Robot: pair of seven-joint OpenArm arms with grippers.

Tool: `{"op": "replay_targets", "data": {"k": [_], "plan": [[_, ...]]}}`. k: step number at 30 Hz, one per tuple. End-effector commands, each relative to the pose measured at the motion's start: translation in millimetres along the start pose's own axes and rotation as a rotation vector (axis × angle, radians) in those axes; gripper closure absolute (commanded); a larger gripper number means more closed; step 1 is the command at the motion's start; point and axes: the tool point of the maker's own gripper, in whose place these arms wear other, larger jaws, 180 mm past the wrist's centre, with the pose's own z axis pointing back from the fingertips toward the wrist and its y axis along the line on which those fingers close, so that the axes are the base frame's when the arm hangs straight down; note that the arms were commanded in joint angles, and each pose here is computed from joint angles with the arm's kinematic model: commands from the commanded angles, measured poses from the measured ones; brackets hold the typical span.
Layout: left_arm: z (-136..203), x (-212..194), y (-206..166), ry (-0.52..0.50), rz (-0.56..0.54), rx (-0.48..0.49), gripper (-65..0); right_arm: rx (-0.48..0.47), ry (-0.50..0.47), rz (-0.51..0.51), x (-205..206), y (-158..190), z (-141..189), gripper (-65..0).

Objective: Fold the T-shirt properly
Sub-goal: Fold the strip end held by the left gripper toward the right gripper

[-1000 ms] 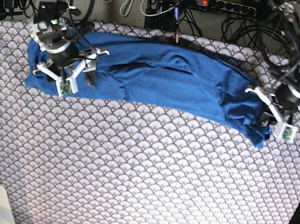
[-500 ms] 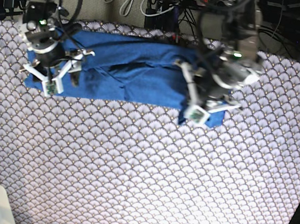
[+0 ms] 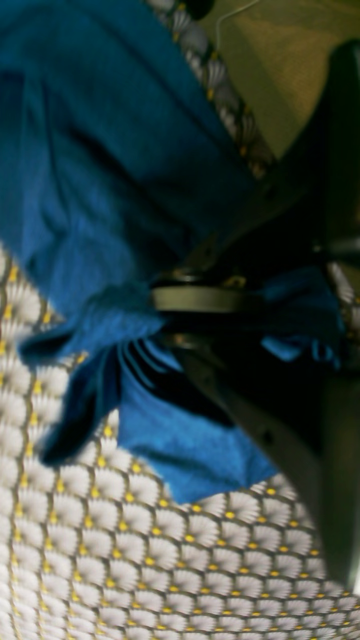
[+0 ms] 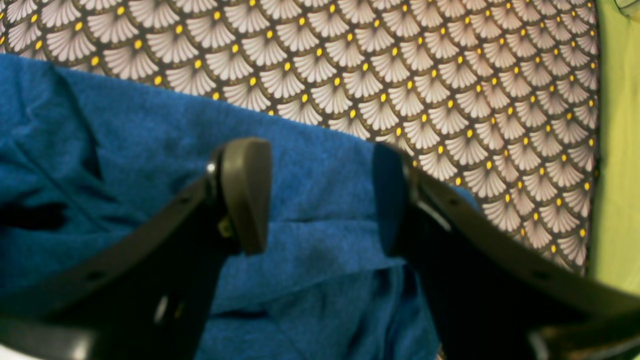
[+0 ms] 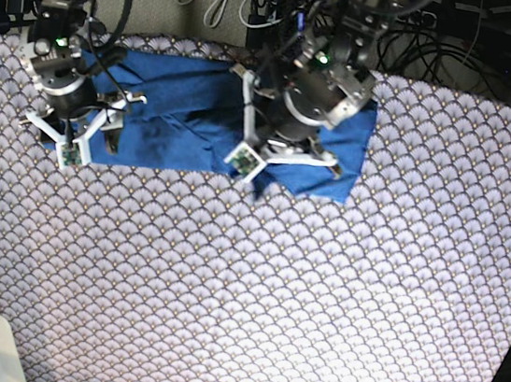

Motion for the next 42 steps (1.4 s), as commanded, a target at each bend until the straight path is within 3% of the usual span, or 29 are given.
{"op": "replay_targets", "data": {"k": [1,12,24,36,42], "plan": [[3.1,11.5,1.4,-0.039,0.007,0.006,-0.4,-0.005,-0.05,0.01,14.2,-3.7,2.7,-33.3],[-2.5,-5.8,-10.6,0.009,-0.078,-0.029,-0.4,-0.004,-0.052,0.011,14.9,-3.4,2.4,-33.3],[-15.1,-8.4,-26.0,0.033,-0.058,-0.072,-0.4,-0.002,-0.052,0.012,15.2,-2.3,2.2,-33.3],[-15.0,18.5,-35.0,-0.067,-0.02,-0.09,-0.4,0.001,-0.051,0.01,14.8,-1.3,1.8,-33.3],[-19.8,13.0,-37.7,-0.055,-0.017,-0.099,-0.4,-0.003,-0.05,0.009,14.5,-2.9,2.1,-33.3]]}}
